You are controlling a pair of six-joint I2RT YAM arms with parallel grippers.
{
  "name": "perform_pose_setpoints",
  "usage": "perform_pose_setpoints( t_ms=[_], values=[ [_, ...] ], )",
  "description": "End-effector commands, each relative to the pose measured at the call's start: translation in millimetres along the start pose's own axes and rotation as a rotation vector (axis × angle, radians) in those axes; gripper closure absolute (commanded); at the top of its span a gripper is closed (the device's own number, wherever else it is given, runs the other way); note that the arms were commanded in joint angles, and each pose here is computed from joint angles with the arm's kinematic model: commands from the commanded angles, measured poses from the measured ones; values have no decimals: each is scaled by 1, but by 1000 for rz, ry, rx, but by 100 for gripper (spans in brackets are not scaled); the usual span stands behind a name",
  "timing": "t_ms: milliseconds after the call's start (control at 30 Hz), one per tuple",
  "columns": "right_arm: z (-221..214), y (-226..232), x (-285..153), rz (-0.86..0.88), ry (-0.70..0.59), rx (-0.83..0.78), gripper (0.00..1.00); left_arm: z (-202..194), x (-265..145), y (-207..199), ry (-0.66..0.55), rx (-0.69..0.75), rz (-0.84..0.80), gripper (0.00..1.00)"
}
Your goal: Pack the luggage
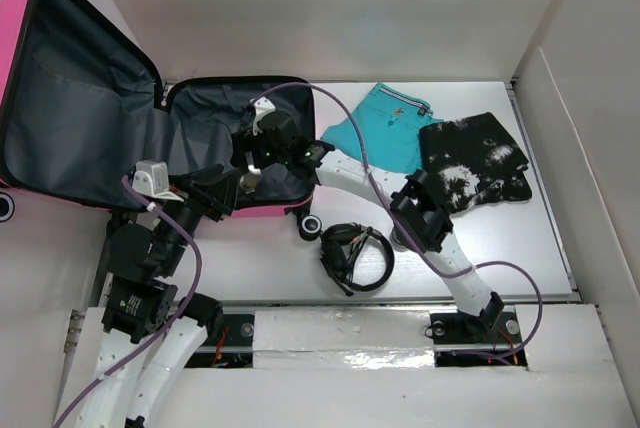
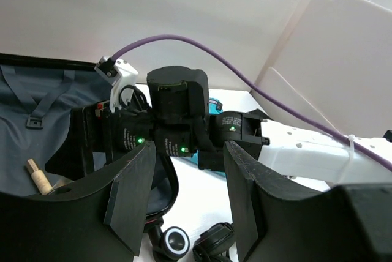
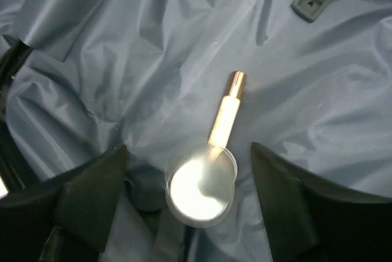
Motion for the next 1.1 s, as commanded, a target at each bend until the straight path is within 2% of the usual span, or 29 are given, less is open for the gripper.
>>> perform_pose_setpoints(
  t_ms=[0, 33, 67, 100, 167, 200, 233, 267, 300, 333, 400, 433, 500, 533, 600, 633, 667, 700, 733, 900, 1000, 1067],
  values=[
    [79, -5, -30, 14, -186, -34, 5, 3, 4, -5, -7, 9, -28, 55],
    [93, -4, -39, 17, -222, -35, 5, 3, 5, -4, -7, 10, -24, 55],
    [89, -16, -44, -16, -218, -41, 5, 3, 6, -4, -4, 10, -20, 55],
    [113, -24, -68, -39, -276, -42, 5, 2, 6, -3, 0, 10, -17, 55],
    [128, -30, -91, -56, -341, -63, 11, 1, 6, -4, 3, 10, -24, 55],
    [122, -32, -115, -84, -337, -68, 18, 2, 6, -4, 2, 10, -25, 55],
    [122, -34, -129, -107, -374, -75, 47, 2, 6, -4, 0, 10, -25, 55],
    [115, -42, -142, -173, -379, -83, 65, 2, 6, -4, -2, 10, -22, 55],
    [64, -52, -146, -228, -280, -81, 80, 2, 6, -3, 1, 10, -16, 55],
    [74, -53, -181, -268, -344, -68, 100, 1, 6, -3, 4, 10, -20, 55],
    [37, -71, -208, -397, -297, -5, 100, 2, 5, -5, 2, 9, -32, 55],
    [-6, -76, -232, -440, -213, 19, 100, 2, 4, -6, -2, 9, -40, 55],
    [-49, -100, -260, -579, -139, 149, 100, 3, 5, -6, -1, 9, -39, 55],
    [-89, -104, -283, -620, -53, 181, 95, 1, 6, -5, 8, 7, -34, 55],
    [-120, -111, -304, -682, -7, 239, 78, 0, 6, -6, 13, 5, -41, 55],
    [-138, -113, -315, -707, 43, 252, 47, 0, 7, -6, 15, 6, -44, 55],
    [-149, -112, -329, -732, 42, 284, 26, 0, 7, -6, 16, 5, -42, 55],
    [-157, -111, -335, -740, 60, 302, 8, 0, 8, -5, 16, 5, -35, 55],
    [-169, -109, -342, -754, 107, 317, 0, -1, 9, -4, 21, 5, -29, 55],
    [-210, -104, -354, -771, 203, 376, 0, 0, 7, -4, 13, 4, -34, 55],
    [-214, -99, -346, -721, 218, 365, 0, -1, 8, -4, 18, 3, -32, 55],
    [-218, -101, -344, -752, 272, 347, 0, -1, 6, -6, 17, 2, -46, 55]
  ],
)
Point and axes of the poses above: each gripper's point midway between its finger pads, its own x axis out along the fingers, its own y axis along the line the jaws close on, z = x × y, the point moved 6 cm from there along -x, back along the fingers, and after that the axes turned 14 degrees about -x, right-handed, at the moved point
